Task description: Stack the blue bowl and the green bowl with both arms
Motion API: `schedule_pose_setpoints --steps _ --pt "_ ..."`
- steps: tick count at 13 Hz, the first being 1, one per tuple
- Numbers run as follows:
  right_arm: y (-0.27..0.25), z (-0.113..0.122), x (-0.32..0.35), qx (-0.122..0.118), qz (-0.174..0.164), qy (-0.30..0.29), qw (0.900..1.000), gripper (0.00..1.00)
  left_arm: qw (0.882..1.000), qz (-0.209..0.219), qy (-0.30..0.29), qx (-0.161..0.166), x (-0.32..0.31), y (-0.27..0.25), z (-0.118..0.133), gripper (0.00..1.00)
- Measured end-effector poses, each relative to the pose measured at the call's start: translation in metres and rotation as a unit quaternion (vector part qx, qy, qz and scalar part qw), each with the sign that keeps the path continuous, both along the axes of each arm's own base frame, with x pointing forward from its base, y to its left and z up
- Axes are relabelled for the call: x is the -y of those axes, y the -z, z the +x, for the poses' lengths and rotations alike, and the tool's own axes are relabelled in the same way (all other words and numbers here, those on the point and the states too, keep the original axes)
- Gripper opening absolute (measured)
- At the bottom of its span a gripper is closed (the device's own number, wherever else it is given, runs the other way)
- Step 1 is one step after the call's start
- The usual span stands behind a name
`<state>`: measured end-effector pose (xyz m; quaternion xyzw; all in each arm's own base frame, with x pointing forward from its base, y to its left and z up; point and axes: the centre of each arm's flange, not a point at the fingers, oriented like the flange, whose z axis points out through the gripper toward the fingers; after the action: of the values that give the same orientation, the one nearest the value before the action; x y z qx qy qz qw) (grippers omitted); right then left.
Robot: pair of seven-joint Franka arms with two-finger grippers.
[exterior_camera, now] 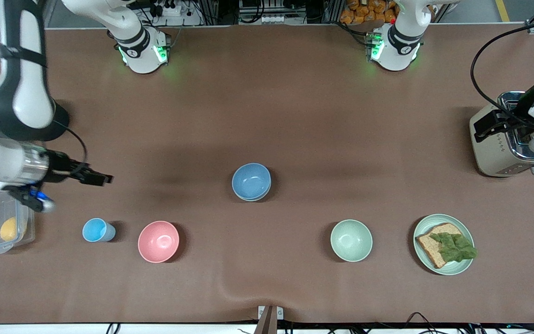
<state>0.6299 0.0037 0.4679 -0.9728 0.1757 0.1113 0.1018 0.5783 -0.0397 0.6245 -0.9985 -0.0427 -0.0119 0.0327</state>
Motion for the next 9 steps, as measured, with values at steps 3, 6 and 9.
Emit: schedule_pose_setpoints --steps 3,6,9 --pt "-0.059 -0.014 0.001 0.038 -0.043 -0.075 0.995 1.0 1.0 -0.017 -0.005 -0.012 -0.002 -0.005 -0.009 1.0" --pt "-0.102 -0.04 -0.015 0.056 -0.073 -0.126 0.988 1.0 1.0 -0.017 -0.005 -0.017 -0.001 -0.01 -0.017 1.0" --pt "-0.119 -0.058 -0.008 0.065 -0.088 -0.133 0.985 1.0 1.0 -0.019 -0.002 -0.016 0.003 -0.013 -0.024 1.0"
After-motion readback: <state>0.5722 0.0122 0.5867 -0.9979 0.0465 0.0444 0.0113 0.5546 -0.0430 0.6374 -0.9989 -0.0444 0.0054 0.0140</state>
